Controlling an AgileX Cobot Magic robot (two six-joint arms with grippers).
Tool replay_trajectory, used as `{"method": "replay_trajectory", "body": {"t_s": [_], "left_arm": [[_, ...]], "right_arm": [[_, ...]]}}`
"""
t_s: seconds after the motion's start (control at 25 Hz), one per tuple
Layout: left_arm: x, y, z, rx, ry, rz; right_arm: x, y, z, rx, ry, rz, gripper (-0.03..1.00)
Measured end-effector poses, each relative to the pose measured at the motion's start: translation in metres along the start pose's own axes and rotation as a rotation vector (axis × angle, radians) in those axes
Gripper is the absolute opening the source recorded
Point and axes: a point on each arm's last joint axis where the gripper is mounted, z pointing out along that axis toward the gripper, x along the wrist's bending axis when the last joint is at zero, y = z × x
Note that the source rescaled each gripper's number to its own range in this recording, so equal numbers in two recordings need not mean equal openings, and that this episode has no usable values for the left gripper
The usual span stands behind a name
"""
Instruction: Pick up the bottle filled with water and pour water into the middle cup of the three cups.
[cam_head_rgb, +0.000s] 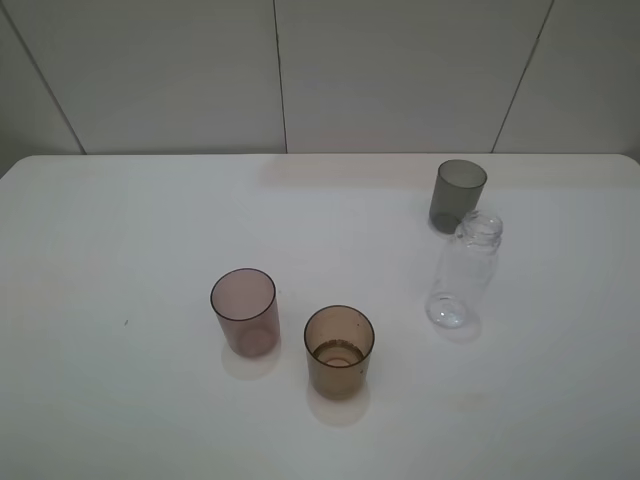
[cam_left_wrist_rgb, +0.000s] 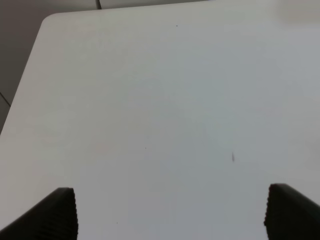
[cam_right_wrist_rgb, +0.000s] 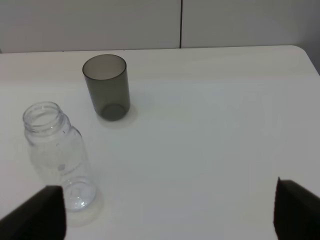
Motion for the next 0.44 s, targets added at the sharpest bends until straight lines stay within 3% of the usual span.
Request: {"method": "replay_trajectory", "body": {"t_s": [0.44], "left_arm": [[0.0000, 0.0000, 0.0000, 0.000, 0.000, 0.000]], "right_arm": [[0.0001, 0.0000, 0.0000, 0.000, 0.001, 0.000, 0.89]]}}
